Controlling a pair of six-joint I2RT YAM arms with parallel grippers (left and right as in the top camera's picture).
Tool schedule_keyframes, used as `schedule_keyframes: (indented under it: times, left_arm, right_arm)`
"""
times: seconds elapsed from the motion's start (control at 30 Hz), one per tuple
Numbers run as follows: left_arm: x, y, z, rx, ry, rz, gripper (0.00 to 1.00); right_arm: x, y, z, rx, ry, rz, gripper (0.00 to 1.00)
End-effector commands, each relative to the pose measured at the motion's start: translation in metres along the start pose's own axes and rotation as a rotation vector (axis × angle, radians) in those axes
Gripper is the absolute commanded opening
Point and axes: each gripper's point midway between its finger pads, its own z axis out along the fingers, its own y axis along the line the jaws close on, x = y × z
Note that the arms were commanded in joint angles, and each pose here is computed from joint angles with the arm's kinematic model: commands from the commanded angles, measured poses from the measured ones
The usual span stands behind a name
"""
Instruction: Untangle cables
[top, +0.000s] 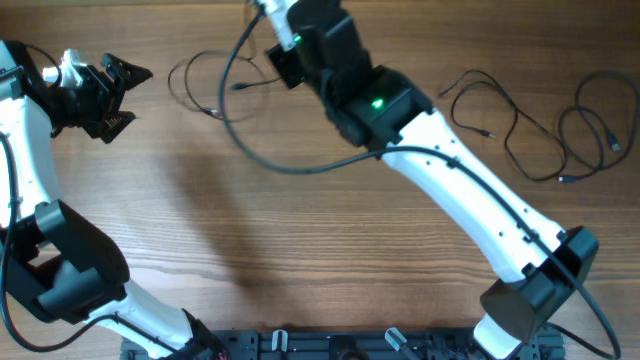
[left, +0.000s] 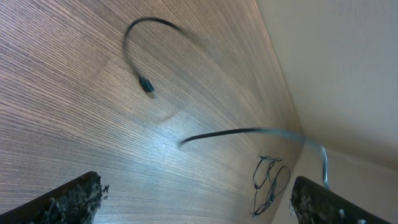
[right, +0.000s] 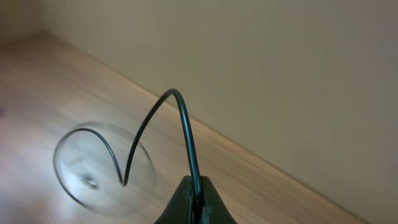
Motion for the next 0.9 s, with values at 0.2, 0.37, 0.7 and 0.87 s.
schedule_keyframes:
  times: [0.2, 0.37, 0.7, 0.87]
  left_arm:
    - [0.000, 0.001, 0.000, -0.001, 0.000, 0.019, 1.00]
    - [0.000, 0.001, 0.000, -0.001, 0.000, 0.019, 1.00]
    - [0.000, 0.001, 0.000, -0.001, 0.000, 0.019, 1.00]
    - [0.000, 0.001, 0.000, -0.001, 0.000, 0.019, 1.00]
  right_arm:
    - [0.034, -0.023, 0.006, -0.168, 0.111, 0.144, 0.04]
    - [0.044, 0.011, 0.012, -0.372, 0.125, 0.147, 0.04]
    - [0.000, -0.087, -0.044, 0.030, 0.013, 0.151, 0.04]
    - [-0.043, -0.121, -0.140, 0.123, -0.129, 0.099, 0.04]
